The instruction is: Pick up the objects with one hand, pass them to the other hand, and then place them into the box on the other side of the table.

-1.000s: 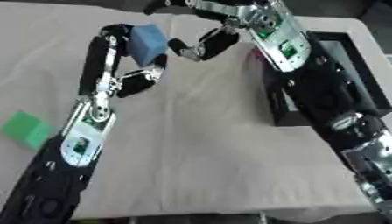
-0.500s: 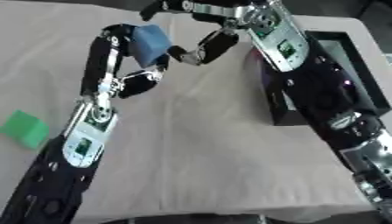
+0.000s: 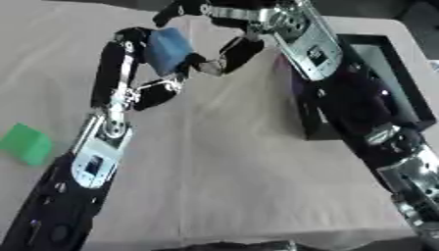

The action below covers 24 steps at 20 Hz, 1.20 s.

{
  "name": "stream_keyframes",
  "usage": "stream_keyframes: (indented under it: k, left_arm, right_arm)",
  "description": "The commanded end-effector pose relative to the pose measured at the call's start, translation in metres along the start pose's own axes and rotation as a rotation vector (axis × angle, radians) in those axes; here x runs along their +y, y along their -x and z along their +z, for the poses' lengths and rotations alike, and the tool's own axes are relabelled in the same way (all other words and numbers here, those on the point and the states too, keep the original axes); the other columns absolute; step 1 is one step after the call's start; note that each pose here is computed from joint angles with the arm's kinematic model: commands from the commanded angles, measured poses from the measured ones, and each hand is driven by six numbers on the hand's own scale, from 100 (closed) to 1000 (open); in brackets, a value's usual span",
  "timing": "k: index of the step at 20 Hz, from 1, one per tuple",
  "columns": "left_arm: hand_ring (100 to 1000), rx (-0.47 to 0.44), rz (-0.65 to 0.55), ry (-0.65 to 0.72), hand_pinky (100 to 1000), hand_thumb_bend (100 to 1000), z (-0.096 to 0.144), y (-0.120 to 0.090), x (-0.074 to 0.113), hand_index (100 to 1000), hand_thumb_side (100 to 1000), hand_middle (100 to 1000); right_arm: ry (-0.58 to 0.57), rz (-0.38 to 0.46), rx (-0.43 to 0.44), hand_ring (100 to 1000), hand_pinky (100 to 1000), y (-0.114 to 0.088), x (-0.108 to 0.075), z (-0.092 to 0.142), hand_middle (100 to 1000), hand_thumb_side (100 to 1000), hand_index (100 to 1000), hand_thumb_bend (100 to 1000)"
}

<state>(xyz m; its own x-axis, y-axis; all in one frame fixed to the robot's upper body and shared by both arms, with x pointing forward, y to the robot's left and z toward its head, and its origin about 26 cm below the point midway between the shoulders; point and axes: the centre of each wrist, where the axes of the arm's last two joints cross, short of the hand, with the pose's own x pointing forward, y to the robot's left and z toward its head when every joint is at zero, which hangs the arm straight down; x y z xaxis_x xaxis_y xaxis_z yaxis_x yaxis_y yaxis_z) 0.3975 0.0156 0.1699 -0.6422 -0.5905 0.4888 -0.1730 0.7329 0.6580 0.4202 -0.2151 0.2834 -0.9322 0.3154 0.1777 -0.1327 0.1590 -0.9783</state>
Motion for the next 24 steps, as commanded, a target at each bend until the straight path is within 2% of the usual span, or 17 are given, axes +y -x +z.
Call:
stream_keyframes:
  k: [1,24]
  left_arm:
    - [443,-0.031,0.015,-0.02,515,100,-0.0043,-0.0124,0.0007,465,197,364]
    - [443,-0.076,0.0,-0.028,513,100,-0.0038,-0.0201,-0.0026,467,172,364]
  right_arm:
    - [0.026,0.027,0.001,977,1000,-0.0039,-0.0115,0.0022,876,100,953,100]
    - [0.01,0.042,0.029,977,1000,0.001,-0.0067,0.0044,873,100,959,100]
